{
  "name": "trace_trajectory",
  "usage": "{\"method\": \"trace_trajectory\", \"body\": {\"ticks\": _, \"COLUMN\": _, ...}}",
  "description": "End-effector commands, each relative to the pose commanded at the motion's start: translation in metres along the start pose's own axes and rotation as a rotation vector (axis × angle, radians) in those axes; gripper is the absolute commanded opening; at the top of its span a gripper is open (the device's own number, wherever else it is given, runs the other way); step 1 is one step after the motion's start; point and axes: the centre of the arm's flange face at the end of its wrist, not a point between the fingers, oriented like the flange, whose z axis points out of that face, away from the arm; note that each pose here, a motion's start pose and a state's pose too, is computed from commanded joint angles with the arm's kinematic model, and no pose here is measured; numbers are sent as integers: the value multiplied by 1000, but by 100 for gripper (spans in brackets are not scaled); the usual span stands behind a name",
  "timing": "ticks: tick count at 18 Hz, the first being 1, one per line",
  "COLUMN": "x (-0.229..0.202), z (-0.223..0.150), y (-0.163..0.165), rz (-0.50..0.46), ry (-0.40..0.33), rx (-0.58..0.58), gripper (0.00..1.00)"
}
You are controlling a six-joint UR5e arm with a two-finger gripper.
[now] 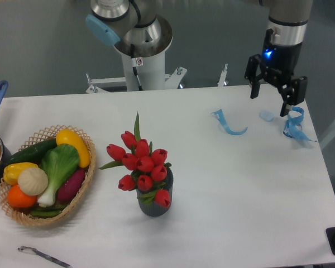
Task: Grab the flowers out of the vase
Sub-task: 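Move the open gripper from the blue ribbons toward the tulip vase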
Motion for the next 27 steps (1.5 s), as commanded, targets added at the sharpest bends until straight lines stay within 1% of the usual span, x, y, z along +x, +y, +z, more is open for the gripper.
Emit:
{"method": "trace_trajectory", "body": {"ticks": 7, "x": 4, "z": 3, "y": -2, "rz": 3, "ry": 4, "rx": 0, "gripper": 100}}
{"method": "trace_trajectory", "body": {"ticks": 11, "x": 16, "z": 20, "y": 1, "rz": 18, "ry": -56, "rx": -10, "gripper": 100}}
{"method": "trace_trajectory", "body": {"ticks": 12, "x": 20, "z": 26, "y": 1, "rz": 11, "ry": -54, "rx": -5, "gripper": 100}}
{"method": "trace_trajectory", "body": {"ticks": 14, "x": 24, "z": 30, "y": 0, "rz": -19, "ry": -49, "rx": 12, "gripper": 100}}
{"method": "trace_trajectory", "body": {"ticks": 16, "x": 26, "z": 33, "y": -3, "rz": -72, "ry": -44, "rx": 31, "gripper": 100}}
{"method": "trace_trajectory", "body": {"ticks": 18, "x": 27, "z": 43, "y": -16, "rz": -119, "ry": -24, "rx": 42, "gripper": 100}}
{"method": "trace_trajectory", "body": {"ticks": 20, "x": 32, "z": 52, "y": -25, "rz": -140, "ry": -4, "rx": 56, "gripper": 100}}
{"method": "trace_trajectory", "body": {"ticks": 21, "x": 34, "z": 58, "y": -31, "rz": -140, "ry": 6, "rx": 84, "gripper": 100}}
{"method": "trace_trajectory", "body": {"ticks": 24, "x": 41, "z": 78, "y": -50, "rz": -193, "ry": 44, "rx": 190, "gripper": 100}}
{"method": "trace_trajectory", "body": {"ticks": 27, "x": 40, "z": 81, "y": -61, "rz": -226, "ry": 53, "rx": 250, "gripper": 100}}
